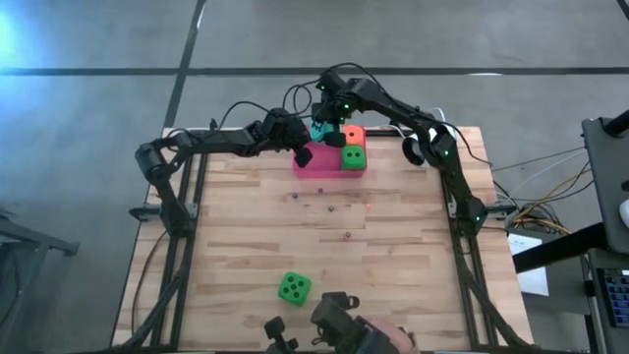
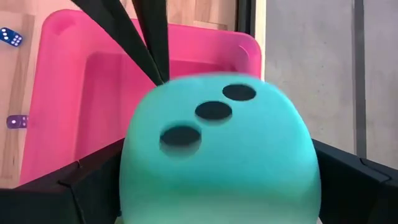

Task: Pick & Place Dice
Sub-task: Put the large blue dice into the the pink bin

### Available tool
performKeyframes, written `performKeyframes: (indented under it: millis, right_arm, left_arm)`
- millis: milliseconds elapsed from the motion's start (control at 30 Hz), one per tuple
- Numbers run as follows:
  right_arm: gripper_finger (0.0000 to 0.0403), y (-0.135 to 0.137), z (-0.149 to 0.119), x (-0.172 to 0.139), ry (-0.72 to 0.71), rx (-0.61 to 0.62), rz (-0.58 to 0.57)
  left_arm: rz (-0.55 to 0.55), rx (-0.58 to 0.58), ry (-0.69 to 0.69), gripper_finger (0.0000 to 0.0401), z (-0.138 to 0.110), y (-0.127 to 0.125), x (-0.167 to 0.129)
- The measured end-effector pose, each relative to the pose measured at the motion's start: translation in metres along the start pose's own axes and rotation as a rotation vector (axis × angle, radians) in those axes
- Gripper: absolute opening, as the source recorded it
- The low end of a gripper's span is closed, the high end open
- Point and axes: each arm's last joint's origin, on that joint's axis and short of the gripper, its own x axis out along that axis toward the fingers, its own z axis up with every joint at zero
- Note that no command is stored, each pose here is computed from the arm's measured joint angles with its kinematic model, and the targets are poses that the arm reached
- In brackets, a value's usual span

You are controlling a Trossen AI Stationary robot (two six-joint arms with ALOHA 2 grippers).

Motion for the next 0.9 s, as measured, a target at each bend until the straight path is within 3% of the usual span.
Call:
performKeyframes:
  millis: [167, 367, 900]
  right_arm:
    - [0.0400, 0.000, 0.000, 0.000, 0.000, 0.001, 0.000]
    - [0.0400, 0.000, 0.000, 0.000, -0.001, 0.000, 0.003]
    - [0.0400, 0.000, 0.000, 0.000, 0.000, 0.001, 0.000]
  left_arm:
    - [0.008, 0.027, -0.092, 0.0008, 0.017, 0.000, -0.017]
    - [0.001, 0.038, -0.158, 0.0008, 0.024, -0.001, -0.016]
    - [-0.012, 0.026, -0.058, 0.0008, -0.001, 0.000, 0.013]
